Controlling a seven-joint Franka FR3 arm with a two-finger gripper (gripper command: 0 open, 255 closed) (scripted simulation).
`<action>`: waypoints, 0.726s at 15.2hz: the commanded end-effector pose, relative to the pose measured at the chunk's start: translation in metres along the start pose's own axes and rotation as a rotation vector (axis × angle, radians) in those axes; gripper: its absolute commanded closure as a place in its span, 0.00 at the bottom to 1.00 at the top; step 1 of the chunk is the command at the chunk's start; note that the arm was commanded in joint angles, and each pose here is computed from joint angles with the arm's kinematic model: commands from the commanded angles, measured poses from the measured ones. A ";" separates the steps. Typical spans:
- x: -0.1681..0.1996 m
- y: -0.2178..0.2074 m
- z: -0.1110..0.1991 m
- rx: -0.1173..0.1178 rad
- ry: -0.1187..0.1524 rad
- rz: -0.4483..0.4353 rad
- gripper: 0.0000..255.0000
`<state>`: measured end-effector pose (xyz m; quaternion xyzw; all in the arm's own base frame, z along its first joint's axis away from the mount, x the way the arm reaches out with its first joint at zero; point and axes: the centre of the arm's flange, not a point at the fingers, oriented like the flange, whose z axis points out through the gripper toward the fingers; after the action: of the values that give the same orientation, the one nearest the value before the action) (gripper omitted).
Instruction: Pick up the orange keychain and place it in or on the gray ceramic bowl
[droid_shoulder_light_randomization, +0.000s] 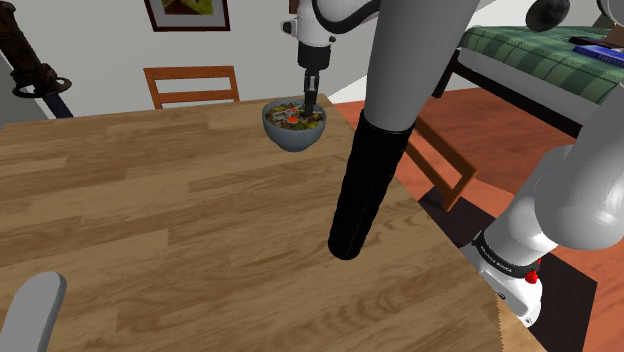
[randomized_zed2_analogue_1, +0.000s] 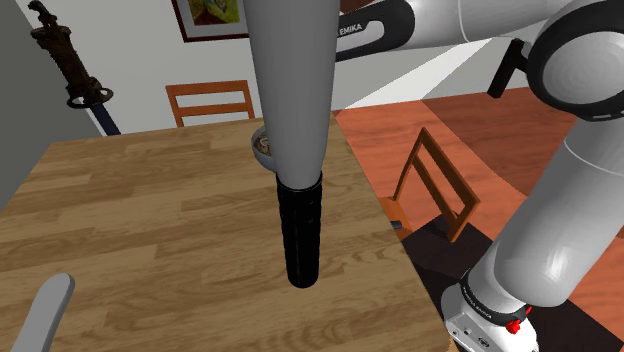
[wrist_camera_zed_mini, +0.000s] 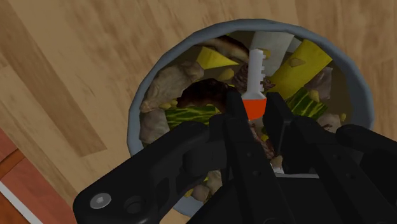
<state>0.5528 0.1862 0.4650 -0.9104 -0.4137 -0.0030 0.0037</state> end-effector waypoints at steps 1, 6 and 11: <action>0.000 0.000 0.006 0.003 -0.005 0.000 1.00; 0.000 0.000 0.006 0.003 -0.005 0.000 1.00; -0.002 -0.001 0.006 0.003 -0.005 0.000 0.00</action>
<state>0.5515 0.1855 0.4594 -0.9104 -0.4138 -0.0005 0.0042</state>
